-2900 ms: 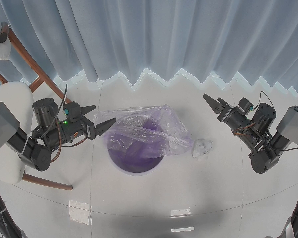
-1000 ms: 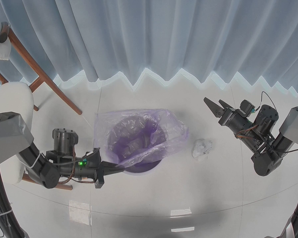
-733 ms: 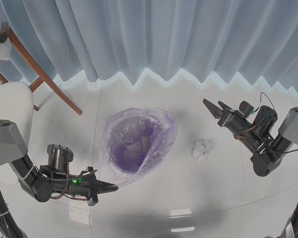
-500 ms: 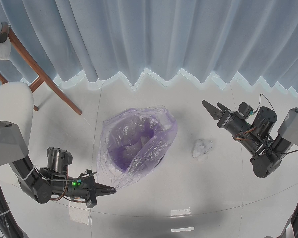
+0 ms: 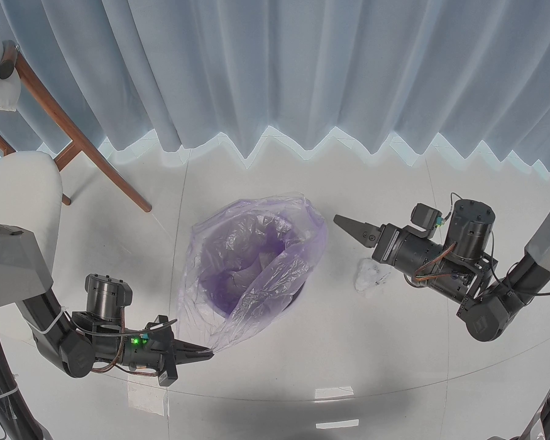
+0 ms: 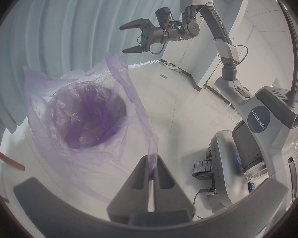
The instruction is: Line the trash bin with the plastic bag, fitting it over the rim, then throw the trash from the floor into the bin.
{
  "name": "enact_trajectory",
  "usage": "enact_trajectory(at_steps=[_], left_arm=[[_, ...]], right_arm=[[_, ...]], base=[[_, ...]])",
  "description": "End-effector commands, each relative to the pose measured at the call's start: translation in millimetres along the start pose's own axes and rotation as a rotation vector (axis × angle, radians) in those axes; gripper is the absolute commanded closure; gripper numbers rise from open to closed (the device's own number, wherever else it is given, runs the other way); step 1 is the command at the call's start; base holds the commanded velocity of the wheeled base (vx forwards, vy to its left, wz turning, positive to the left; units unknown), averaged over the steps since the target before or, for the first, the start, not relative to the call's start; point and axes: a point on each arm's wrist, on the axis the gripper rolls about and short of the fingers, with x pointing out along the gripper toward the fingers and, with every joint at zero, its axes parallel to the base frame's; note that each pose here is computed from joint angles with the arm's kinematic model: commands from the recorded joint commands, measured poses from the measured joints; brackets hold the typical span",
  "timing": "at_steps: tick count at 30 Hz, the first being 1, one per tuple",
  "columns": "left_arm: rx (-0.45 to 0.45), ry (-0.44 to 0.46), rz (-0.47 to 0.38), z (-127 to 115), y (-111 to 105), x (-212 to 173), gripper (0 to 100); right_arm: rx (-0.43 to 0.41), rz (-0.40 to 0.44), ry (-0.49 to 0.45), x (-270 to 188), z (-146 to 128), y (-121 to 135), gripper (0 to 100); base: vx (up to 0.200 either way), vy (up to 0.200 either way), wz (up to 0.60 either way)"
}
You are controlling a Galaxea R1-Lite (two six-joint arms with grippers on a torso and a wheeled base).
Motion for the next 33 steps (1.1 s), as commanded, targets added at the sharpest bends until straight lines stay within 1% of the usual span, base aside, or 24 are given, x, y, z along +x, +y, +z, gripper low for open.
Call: enact_trajectory(at_steps=[1, 3, 4, 6, 10, 15, 17, 19, 21, 22, 24, 26, 30, 33], left_arm=[[0.017, -0.014, 0.035, 4.2, 1.3, -9.3, 100], [0.022, -0.019, 0.04, 5.7, 2.3, -9.9, 100], [0.028, -0.023, 0.047, 8.0, 2.6, -11.5, 100], [0.033, -0.025, 0.05, 9.6, 1.7, -12.9, 100], [0.036, -0.026, 0.052, 10.4, 1.5, -13.7, 100], [0.049, -0.034, 0.062, 11.7, 2.7, -14.5, 100], [0.045, -0.032, 0.06, 10.9, 1.1, -14.9, 100], [0.037, -0.027, 0.052, 9.2, -1.8, -15.5, 100], [0.032, -0.023, 0.048, 8.0, -3.3, -15.6, 100], [0.032, -0.023, 0.048, 8.0, -3.3, -15.6, 100], [0.03, -0.022, 0.046, 7.1, -3.3, -14.9, 100], [0.035, -0.025, 0.048, 7.5, -3.0, -14.4, 100], [0.04, -0.029, 0.049, 8.5, -2.8, -13.9, 100], [0.042, -0.03, 0.046, 8.7, -2.5, -12.7, 100]], right_arm=[[0.013, 0.002, 0.057, -1.2, 31.7, 33.1, 0], [0.029, -0.033, 0.111, -1.0, 38.3, 36.5, 0], [0.045, -0.066, 0.164, -1.6, 40.8, 38.2, 0], [0.062, -0.102, 0.237, -3.4, 38.7, 41.2, 0], [0.075, -0.13, 0.378, -2.1, 22.1, 53.6, 0], [0.079, -0.148, 0.488, 2.5, 2.0, 60.0, 0], [0.069, -0.156, 0.503, 10.7, -6.2, 61.5, 0], [0.058, -0.17, 0.495, 22.8, -9.7, 63.7, 0], [0.049, -0.183, 0.484, 37.8, -12.9, 61.7, 0], [0.049, -0.183, 0.484, 37.8, -12.9, 61.7, 0], [0.042, -0.21, 0.477, 56.0, -17.7, 56.9, 0], [0.039, -0.225, 0.483, 61.2, -16.5, 57.0, 0], [0.044, -0.251, 0.532, 65.4, -14.9, 59.8, 0], [0.045, -0.251, 0.537, 69.7, -15.1, 60.7, 0]], base=[[0.0, 0.0, 0.0], [0.0, 0.0, 0.0], [0.0, 0.0, 0.0], [0.0, 0.0, 0.0], [0.0, 0.0, 0.0], [0.0, 0.0, 0.0], [0.0, 0.0, 0.0], [0.0, 0.0, 0.0], [0.0, 0.0, 0.0], [0.0, 0.0, 0.0], [0.0, 0.0, 0.0], [0.0, 0.0, 0.0], [0.0, 0.0, 0.0], [0.0, 0.0, 0.0]])
